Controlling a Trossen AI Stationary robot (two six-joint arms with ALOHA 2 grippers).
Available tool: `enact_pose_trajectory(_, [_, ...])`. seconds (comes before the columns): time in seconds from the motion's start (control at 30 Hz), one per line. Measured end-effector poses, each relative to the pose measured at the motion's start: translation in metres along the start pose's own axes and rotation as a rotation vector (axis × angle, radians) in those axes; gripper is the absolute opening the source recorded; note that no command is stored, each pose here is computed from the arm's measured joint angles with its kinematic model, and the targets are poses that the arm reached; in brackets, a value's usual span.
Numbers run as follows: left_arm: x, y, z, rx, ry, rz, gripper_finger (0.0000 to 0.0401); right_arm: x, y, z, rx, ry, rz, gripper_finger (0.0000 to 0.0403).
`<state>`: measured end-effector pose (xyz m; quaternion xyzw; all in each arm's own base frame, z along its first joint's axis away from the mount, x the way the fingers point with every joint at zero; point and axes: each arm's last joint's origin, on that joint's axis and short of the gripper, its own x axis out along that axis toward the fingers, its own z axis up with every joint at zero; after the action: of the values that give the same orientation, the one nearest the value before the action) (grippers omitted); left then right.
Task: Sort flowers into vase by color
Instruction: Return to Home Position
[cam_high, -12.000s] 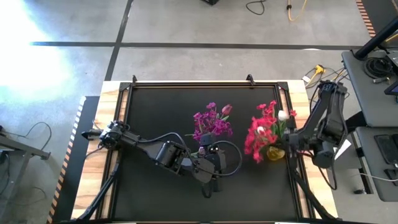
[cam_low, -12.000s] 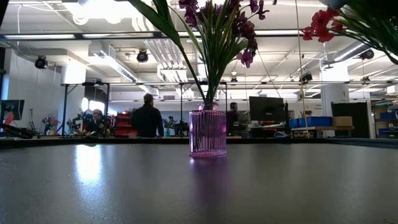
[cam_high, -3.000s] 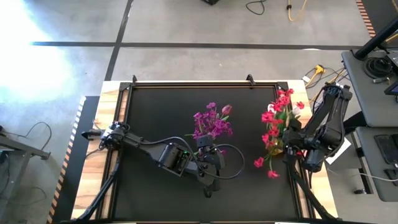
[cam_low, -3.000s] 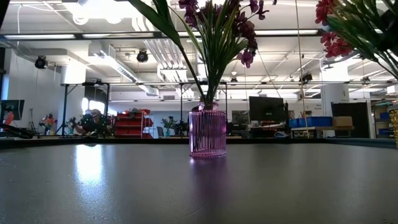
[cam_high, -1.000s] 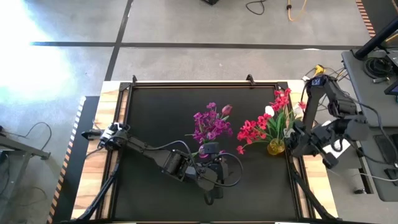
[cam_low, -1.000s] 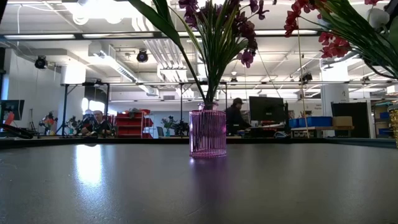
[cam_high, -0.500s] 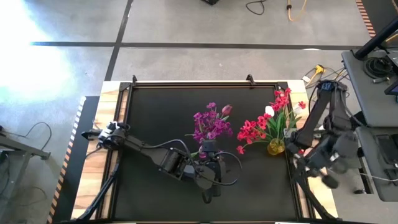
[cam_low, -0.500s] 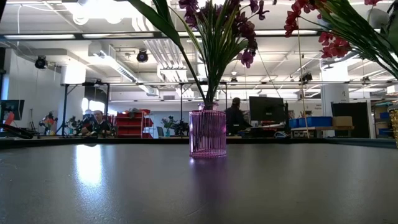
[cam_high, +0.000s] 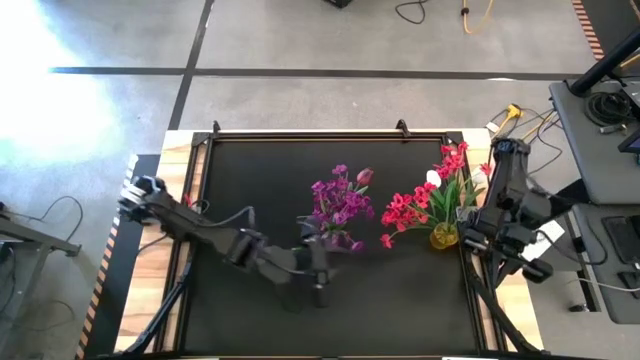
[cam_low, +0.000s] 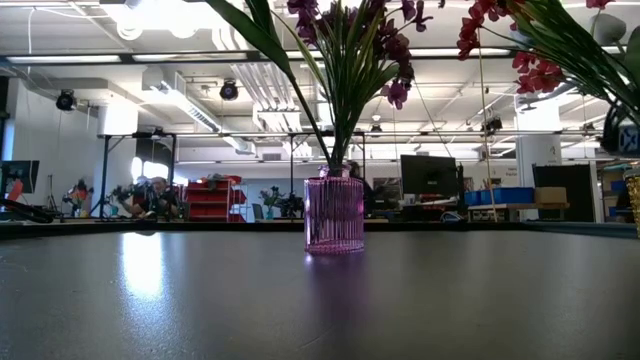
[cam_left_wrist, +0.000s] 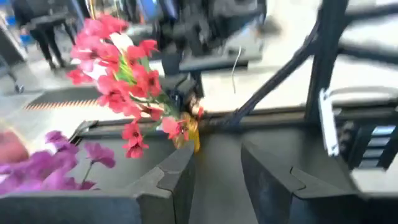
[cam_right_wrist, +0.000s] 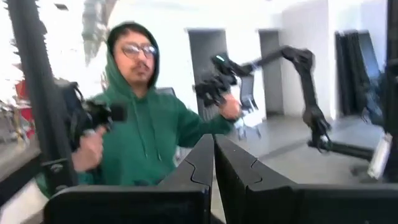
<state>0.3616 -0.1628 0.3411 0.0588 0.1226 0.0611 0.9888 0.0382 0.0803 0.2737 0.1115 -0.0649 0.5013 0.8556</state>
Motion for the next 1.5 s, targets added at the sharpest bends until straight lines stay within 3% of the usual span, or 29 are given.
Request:
enact_pose_trajectory(0.27, [-0.067,0.043,-0.047,-0.15,-0.224,-0.02,0.0114,-0.017,-0.005,-0.039,0.002,-0.131,0.034,0.0009])
enact_pose_trajectory(0.43, [-0.105,0.069,-0.088,-0.217,-0.229,-0.019,0.0114,-0.013,-0.003,-0.049,-0.023,-0.106,0.117,0.0009])
enact_pose_trajectory(0.63, [-0.136,0.091,-0.131,-0.271,-0.233,-0.019,0.0114,-0.012,-0.006,-0.062,-0.032,-0.055,0.082,0.0009])
enact_pose_trajectory(0.73, [-0.147,0.101,-0.153,-0.293,-0.227,0.048,0.0114,-0.011,-0.008,-0.074,-0.079,0.01,0.044,0.0009])
enact_pose_trajectory(0.8, [-0.152,0.107,-0.167,-0.367,-0.223,0.135,0.0114,-0.011,-0.009,-0.083,-0.091,0.07,0.032,0.0009])
enact_pose_trajectory(0.9, [-0.157,0.114,-0.185,-0.411,-0.22,0.25,0.0114,-0.011,-0.009,-0.09,0.03,0.115,0.023,0.0009])
enact_pose_trajectory(1.03, [-0.157,0.116,-0.205,-0.455,-0.199,0.27,0.0114,-0.01,-0.01,-0.091,0.156,0.119,0.001,0.0009])
enact_pose_trajectory(1.17, [-0.158,0.118,-0.217,-0.412,-0.178,0.324,0.0114,-0.01,-0.01,-0.092,0.029,0.116,0.005,0.0009])
enact_pose_trajectory(1.33, [-0.168,0.128,-0.244,-0.414,-0.192,0.513,0.0114,-0.012,-0.01,-0.091,0.019,0.093,0.008,0.0009])
enact_pose_trajectory(1.5, [-0.173,0.133,-0.261,-0.394,-0.145,0.538,0.0114,-0.014,-0.011,-0.092,-0.002,0.087,0.01,0.0009])
